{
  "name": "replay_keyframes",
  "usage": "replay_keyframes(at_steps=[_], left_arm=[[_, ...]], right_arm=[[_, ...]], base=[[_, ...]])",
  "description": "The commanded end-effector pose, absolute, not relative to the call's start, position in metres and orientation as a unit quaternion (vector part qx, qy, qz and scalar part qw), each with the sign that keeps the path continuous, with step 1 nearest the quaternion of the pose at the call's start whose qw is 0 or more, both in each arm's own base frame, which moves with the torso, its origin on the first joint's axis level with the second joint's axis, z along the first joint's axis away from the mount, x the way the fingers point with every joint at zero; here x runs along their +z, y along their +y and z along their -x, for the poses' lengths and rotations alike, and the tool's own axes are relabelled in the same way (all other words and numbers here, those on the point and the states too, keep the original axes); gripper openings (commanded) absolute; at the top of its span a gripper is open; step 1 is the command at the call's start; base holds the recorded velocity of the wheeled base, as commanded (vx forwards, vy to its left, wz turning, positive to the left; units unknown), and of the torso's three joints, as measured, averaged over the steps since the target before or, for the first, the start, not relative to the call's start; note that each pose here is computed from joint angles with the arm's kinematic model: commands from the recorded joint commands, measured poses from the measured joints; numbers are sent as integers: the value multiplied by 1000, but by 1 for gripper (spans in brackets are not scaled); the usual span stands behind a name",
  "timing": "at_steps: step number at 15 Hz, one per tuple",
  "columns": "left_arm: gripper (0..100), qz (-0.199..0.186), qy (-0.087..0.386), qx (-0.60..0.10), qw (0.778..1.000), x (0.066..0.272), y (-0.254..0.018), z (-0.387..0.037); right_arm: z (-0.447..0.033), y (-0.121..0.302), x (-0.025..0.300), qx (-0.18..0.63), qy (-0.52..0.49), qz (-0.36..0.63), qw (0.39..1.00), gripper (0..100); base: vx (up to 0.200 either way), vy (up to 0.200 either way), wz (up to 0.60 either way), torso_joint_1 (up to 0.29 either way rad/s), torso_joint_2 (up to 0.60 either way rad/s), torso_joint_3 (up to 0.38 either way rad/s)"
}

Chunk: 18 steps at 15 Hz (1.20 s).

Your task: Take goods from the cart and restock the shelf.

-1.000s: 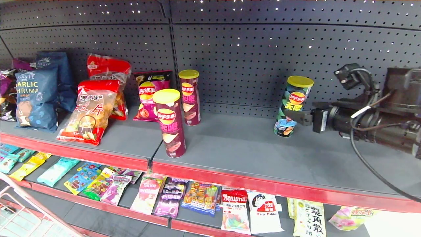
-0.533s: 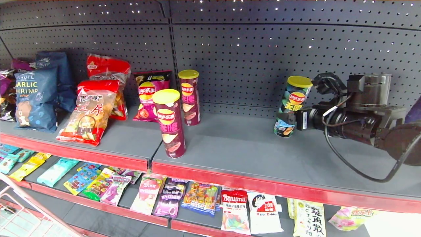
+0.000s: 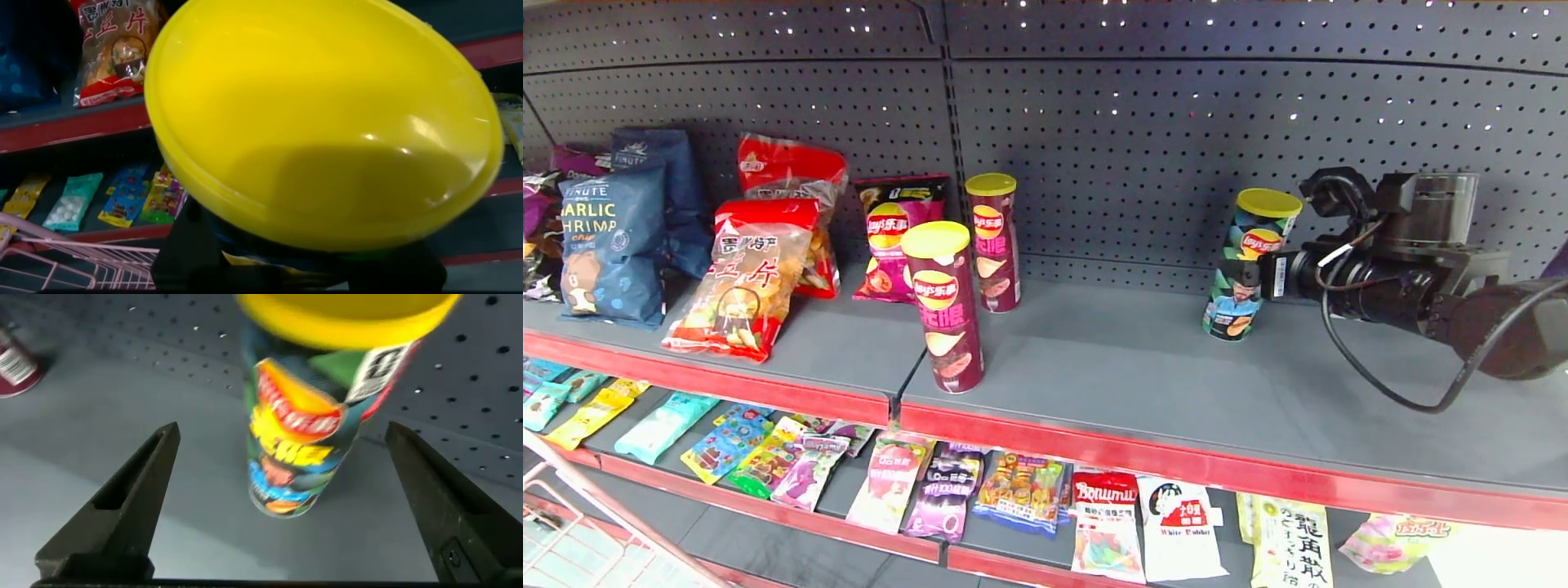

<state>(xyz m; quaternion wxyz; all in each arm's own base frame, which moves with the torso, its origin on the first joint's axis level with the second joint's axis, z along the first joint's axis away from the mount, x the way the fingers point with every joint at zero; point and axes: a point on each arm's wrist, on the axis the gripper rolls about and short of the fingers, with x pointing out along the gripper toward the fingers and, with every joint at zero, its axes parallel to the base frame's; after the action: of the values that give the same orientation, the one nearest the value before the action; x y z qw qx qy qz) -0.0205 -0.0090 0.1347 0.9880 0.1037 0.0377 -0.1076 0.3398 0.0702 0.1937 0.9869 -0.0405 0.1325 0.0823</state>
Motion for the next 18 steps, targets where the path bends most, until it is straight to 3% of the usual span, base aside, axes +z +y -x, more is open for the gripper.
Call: replay_keyframes(at_steps=[1,18], left_arm=[[0,-103,40,-108,988,134,-9,20],[0,-103,43,-108,988,134,-9,20]], right_arm=[[-346,68,192,77,133,39,987,100],[-379,74,182,58,92,35,993,100]], base=[[0,0,0,0,0,0],[0,0,0,0,0,0]])
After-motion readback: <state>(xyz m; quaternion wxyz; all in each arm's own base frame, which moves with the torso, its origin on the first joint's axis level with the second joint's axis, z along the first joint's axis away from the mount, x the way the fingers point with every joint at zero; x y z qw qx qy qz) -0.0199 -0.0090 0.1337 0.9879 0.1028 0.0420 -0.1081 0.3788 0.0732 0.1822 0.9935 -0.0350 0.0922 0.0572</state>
